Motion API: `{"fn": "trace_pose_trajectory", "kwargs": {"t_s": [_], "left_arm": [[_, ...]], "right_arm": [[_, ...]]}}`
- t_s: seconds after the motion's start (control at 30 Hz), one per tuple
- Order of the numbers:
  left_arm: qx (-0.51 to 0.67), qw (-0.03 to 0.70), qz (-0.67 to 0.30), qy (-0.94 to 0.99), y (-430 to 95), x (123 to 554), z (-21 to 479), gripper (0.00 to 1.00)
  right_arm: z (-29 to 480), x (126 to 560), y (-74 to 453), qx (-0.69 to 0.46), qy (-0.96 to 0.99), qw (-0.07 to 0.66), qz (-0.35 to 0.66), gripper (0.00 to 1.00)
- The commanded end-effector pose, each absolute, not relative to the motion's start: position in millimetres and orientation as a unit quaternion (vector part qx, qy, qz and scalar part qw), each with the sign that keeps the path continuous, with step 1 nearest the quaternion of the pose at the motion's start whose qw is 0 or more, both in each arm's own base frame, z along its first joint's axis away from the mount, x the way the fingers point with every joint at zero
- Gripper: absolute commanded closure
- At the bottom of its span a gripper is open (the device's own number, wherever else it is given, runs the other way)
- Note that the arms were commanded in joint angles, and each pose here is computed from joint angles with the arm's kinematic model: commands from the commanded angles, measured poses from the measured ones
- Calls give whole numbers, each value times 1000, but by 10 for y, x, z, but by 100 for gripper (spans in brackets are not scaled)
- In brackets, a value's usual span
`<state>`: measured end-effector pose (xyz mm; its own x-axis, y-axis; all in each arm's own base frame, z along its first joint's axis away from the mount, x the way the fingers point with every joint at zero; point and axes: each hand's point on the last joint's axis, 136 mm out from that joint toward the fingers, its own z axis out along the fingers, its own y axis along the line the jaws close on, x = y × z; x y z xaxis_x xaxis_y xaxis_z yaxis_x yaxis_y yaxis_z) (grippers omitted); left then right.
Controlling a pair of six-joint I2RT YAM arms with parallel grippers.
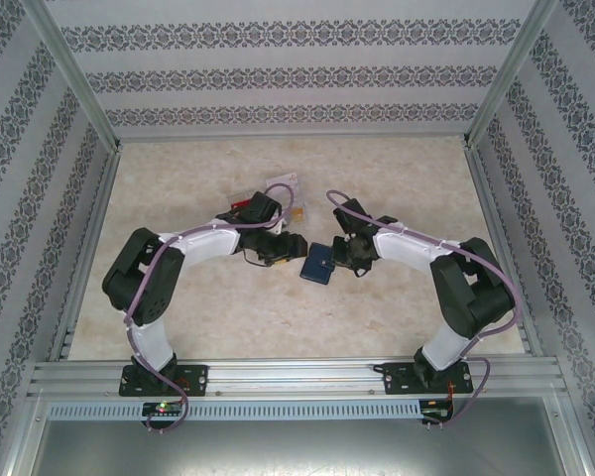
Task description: Take the credit cards out of the card holder
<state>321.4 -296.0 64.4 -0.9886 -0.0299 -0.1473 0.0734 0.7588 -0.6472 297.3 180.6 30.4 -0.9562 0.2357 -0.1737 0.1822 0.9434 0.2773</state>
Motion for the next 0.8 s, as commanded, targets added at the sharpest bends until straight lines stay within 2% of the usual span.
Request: {"fn": "trace_pose_trajectory", "kwargs": {"t_s": [0.0,0.2,0.43,0.57,0.77], "left_arm": [[5,53,-351,935,-3074,3217,595,40],[0,21,-359,933,-3205,3244,464,44],[-13,0,-349,937,-3190,3192,361,47],[-22,1,-350,936,-3166,3165,357,50],[-30,2,-353,935,-3137,3133,360,53]], "right_arm": [[195,2970,1795,107,982,84,128,80],[203,3150,1939,73,982,76,156,80],[385,3211,2100,41,974,89,203,69],[423,3120,1891,53,981,96,161,70],[454,2940,2160,41,970,72,227,72]]}}
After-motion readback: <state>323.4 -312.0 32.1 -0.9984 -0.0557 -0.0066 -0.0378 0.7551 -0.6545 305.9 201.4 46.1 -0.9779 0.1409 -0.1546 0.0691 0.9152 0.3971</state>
